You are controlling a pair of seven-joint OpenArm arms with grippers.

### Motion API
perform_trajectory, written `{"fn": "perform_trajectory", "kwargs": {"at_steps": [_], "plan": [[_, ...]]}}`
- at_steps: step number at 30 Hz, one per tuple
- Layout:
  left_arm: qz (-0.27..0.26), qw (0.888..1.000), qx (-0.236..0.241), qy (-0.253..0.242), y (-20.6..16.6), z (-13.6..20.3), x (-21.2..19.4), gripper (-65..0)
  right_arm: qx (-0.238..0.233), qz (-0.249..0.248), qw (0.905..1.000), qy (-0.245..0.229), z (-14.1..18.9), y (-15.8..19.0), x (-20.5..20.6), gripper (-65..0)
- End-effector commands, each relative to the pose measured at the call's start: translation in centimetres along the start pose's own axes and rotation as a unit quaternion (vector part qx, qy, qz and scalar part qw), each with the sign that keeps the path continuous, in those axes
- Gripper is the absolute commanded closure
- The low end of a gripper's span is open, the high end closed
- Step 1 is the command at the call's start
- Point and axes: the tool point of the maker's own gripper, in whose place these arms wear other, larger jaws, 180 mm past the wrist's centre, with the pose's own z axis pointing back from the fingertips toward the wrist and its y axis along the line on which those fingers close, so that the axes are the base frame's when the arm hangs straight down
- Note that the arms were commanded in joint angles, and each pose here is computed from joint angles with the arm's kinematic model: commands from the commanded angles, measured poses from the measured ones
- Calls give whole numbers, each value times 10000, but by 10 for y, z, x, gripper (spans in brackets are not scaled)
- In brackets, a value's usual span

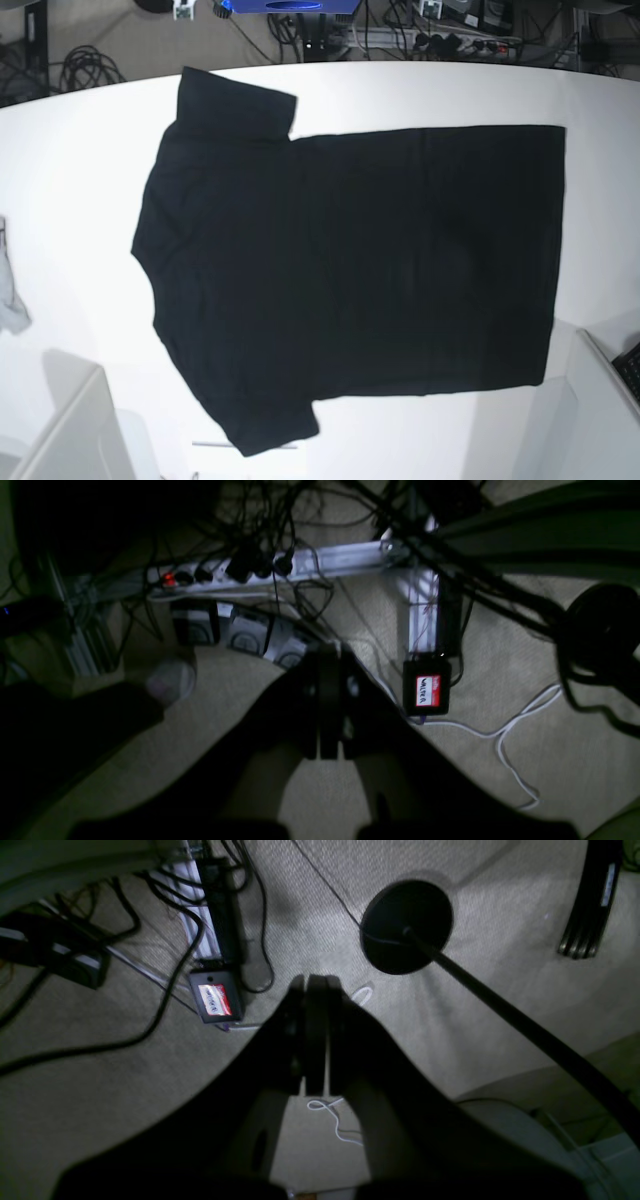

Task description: Fold the T-shirt properly

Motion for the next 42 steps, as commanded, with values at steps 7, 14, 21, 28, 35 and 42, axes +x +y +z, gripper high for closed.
{"fn": "perform_trajectory", "kwargs": {"at_steps": [7,14,21,28,35,42], "plan": [[-327,9986,121,-404,27,45,5,0,-71,59,10000,-32,30,-10,-10,0],[-390,9953,2,-886,24,90,27,0,-191,-760,9966,-267,71,-28,14,0],[-131,9907,90,-1351,31,124,57,0,-379,-938,9921,-741,116,-54,57,0],[-249,9754,493,-2135,66,168,116,0,-847,-1037,9821,-1322,150,-97,112,0],[-319,9576,599,-2801,71,197,166,0,-840,-1014,9642,-2304,181,-97,182,0],[-368,9447,897,-3131,91,202,191,0,-451,-1364,9424,-3021,198,-63,235,0]]}}
